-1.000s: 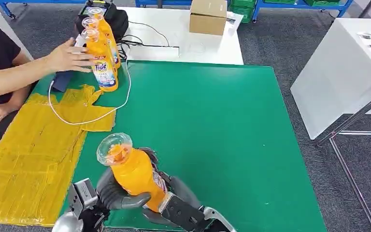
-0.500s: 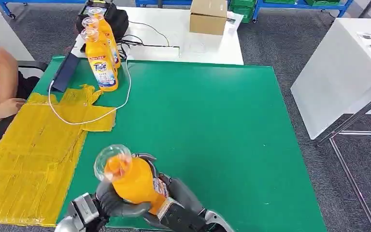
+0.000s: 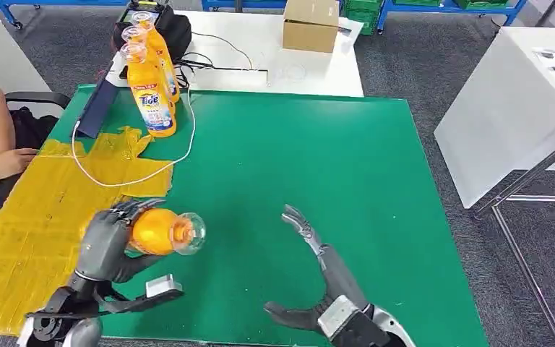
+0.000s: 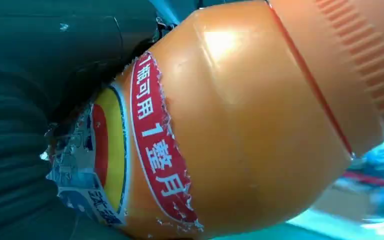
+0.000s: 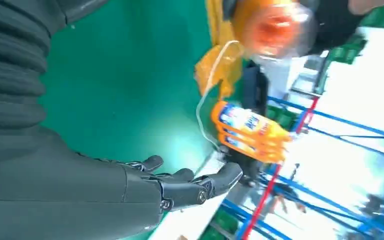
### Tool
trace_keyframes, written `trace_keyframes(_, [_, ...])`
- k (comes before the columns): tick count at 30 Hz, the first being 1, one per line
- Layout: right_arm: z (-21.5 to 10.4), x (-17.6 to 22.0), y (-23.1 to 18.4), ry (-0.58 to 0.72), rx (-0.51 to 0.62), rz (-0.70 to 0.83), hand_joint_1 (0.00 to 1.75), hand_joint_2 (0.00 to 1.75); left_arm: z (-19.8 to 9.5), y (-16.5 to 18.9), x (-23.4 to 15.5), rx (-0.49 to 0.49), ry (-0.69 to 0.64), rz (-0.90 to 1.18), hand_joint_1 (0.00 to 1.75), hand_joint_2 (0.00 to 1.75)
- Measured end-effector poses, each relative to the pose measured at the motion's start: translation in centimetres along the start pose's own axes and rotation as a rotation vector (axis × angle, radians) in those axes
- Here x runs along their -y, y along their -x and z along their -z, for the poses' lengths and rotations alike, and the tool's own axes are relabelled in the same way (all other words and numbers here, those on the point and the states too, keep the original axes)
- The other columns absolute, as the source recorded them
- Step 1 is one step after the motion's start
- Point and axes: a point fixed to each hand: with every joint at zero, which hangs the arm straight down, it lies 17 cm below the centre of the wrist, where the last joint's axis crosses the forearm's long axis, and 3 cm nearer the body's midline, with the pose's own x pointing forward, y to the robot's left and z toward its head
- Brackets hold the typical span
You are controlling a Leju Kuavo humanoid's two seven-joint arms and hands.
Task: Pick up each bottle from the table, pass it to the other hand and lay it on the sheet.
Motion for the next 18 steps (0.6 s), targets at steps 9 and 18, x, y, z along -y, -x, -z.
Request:
trace_keyframes(9, [-0.2, 1.0, -0.6, -0.024, 0.032, -0.017, 0.00, 1.75, -3.8, 9.3, 5.9, -0.143, 0.243, 0.200, 1.75, 1.75])
trace_keyframes(18, [-0.1, 0.9, -0.8, -0.041, 0.043, -0.022, 0.00, 1.75, -6.7, 14.4, 8.1, -0.231, 0.347, 0.368, 0.00, 1.75])
